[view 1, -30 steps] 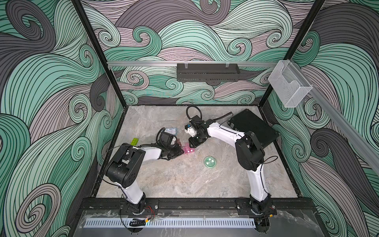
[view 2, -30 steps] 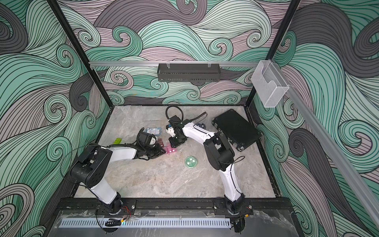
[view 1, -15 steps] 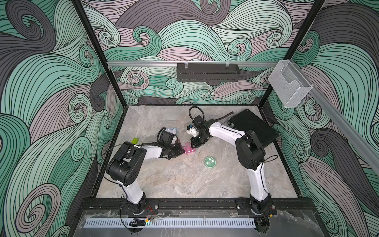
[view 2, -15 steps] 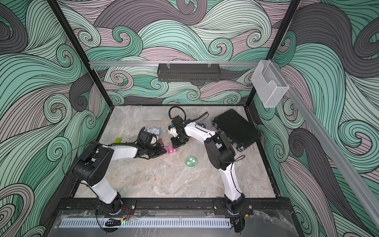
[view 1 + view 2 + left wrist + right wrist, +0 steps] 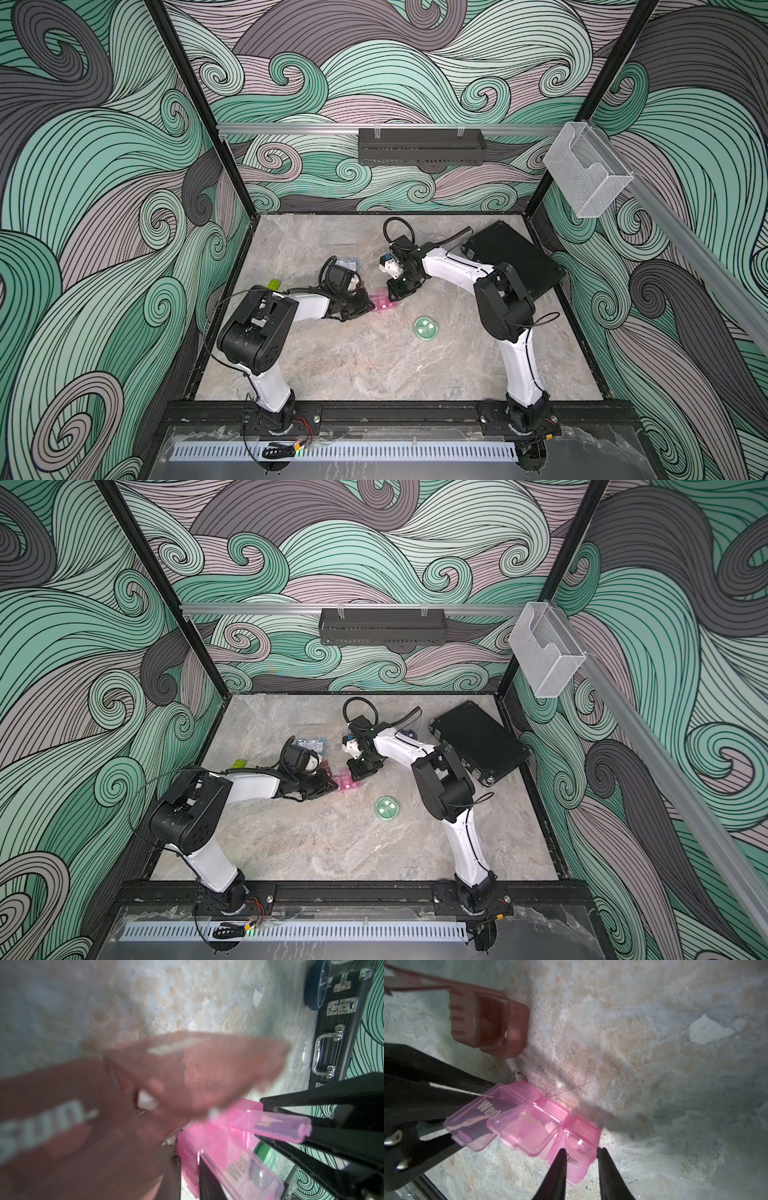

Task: Close pillboxes
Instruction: Close the lid on the pillbox.

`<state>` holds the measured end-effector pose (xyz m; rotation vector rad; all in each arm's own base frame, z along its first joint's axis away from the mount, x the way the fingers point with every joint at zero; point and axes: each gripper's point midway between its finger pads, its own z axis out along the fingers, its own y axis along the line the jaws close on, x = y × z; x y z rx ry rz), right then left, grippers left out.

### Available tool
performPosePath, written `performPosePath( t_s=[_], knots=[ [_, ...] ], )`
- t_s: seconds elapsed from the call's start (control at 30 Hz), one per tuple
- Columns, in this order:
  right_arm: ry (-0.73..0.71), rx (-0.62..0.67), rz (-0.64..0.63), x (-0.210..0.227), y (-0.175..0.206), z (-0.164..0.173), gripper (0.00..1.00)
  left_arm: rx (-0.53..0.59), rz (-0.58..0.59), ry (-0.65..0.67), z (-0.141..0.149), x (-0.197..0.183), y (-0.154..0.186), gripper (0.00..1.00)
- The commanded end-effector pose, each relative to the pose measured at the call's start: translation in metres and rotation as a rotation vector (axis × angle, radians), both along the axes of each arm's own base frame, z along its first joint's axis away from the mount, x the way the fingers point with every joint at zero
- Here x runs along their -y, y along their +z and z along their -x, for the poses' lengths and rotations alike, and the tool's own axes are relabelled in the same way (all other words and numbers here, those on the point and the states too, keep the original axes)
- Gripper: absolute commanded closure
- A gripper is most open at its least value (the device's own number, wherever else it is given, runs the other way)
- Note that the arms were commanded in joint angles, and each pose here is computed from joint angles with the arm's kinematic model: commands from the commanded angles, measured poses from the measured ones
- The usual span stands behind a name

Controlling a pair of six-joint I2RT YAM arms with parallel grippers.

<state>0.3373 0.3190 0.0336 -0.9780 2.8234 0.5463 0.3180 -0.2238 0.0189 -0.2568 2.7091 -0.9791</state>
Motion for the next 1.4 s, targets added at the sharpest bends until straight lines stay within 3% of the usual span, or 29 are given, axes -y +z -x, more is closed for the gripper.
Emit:
performPosePath(
  t_s=[0.0,1.03,1.2,1.37],
  knots=[
    [0.009,-0.064,0.044,0.005,-0.024,0.014,0.72,-0.051,-0.020,-0.010,0.006,0.001,-0.012,0.82],
    [0.028,-0.101,0.221,0.020,-0.068,0.043,0.76,-0.088,0.000,-0.016,0.008,0.005,-0.023,0.84],
    [0.003,-0.071,0.161,0.013,-0.046,0.034,0.75,-0.072,0.011,-0.027,0.008,0.007,-0.010,0.84],
    [0.005,-0.006,0.057,0.003,0.000,0.022,0.73,-0.061,-0.009,-0.035,0.006,0.005,-0.005,0.84]
  ],
)
